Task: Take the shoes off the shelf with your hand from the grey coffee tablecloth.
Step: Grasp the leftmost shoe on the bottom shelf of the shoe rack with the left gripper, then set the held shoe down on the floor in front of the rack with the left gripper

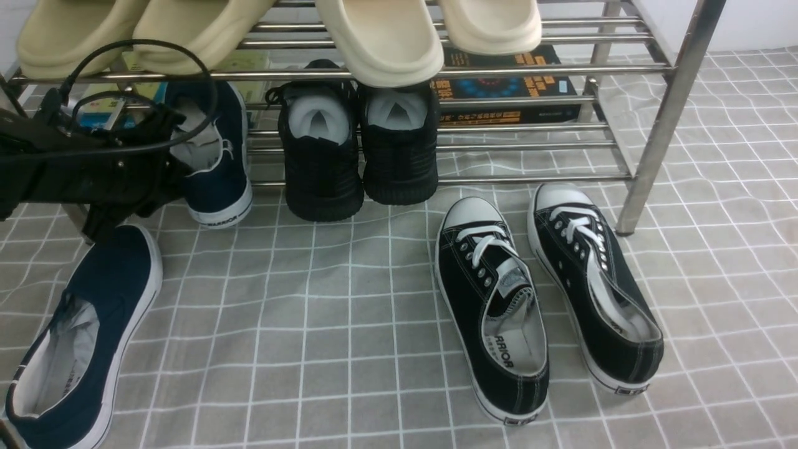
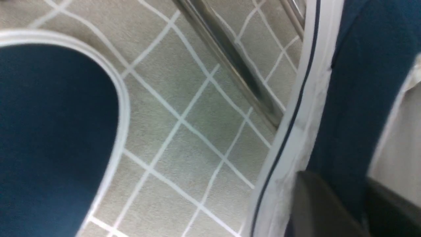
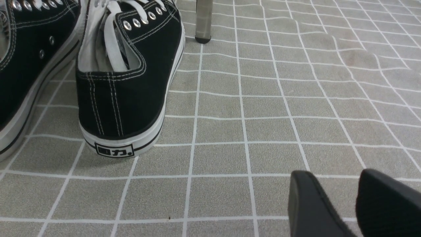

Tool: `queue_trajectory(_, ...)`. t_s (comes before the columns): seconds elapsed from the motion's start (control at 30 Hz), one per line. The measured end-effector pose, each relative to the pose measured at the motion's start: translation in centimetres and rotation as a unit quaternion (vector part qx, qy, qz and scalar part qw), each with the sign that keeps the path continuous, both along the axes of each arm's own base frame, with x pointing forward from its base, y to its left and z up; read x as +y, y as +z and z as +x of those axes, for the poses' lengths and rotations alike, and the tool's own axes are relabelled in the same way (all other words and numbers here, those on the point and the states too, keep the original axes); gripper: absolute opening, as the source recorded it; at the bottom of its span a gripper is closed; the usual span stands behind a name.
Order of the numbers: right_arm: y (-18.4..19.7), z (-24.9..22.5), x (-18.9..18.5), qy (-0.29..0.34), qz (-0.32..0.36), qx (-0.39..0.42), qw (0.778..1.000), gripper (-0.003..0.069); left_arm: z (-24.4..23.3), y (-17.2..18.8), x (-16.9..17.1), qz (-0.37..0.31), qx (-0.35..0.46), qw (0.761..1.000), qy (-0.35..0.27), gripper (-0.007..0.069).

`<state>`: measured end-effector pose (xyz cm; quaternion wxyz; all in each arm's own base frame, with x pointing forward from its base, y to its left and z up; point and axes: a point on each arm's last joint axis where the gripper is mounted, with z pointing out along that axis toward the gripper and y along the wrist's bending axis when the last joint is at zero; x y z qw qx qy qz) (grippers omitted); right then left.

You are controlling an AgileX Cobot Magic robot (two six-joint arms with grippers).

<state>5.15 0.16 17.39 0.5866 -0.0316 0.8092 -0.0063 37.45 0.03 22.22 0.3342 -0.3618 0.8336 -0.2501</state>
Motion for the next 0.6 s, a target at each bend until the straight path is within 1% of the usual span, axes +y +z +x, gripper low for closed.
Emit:
queue_trajectory(0.07, 0.0, 0.0, 0.0, 0.000, 0.000, 0.000, 1.000, 0.0239, -0.2, 0.1, -0.1, 0.005, 0.003, 1.000, -0.012, 0.0043)
queue_trajectory(0.17, 0.0, 0.0, 0.0, 0.000, 0.000, 0.000, 1.000, 0.0239, -0.6, 0.7, -0.2, 0.018, 0.006, 0.999, -0.035, 0.0034)
queue_trajectory(0.23, 0.0, 0.0, 0.0, 0.000, 0.000, 0.000, 1.000, 0.0239, -1.6, 1.4, -0.5, 0.027, 0.024, 0.997, -0.068, 0.0032)
queue_trajectory(0.3, 0.0, 0.0, 0.0, 0.000, 0.000, 0.000, 1.000, 0.0239, -2.9, 2.4, -0.8, 0.038, 0.052, 0.993, -0.097, 0.0032)
queue_trajectory(0.33, 0.0, 0.0, 0.0, 0.000, 0.000, 0.000, 1.000, 0.0239, -3.0, 2.4, -0.8, 0.039, 0.057, 0.993, -0.100, 0.0032)
queue_trajectory(0.4, 0.0, 0.0, 0.0, 0.000, 0.000, 0.000, 1.000, 0.0239, -4.7, 3.1, -0.6, 0.069, 0.104, 0.985, -0.121, 0.0032)
queue_trajectory(0.53, 0.0, 0.0, 0.0, 0.000, 0.000, 0.000, 1.000, 0.0239, -7.0, 4.0, 0.1, 0.114, 0.172, 0.971, -0.124, 0.0031)
queue_trajectory(0.6, 0.0, 0.0, 0.0, 0.000, 0.000, 0.000, 1.000, 0.0239, -7.8, 4.4, 0.3, 0.123, 0.185, 0.967, -0.122, 0.0031)
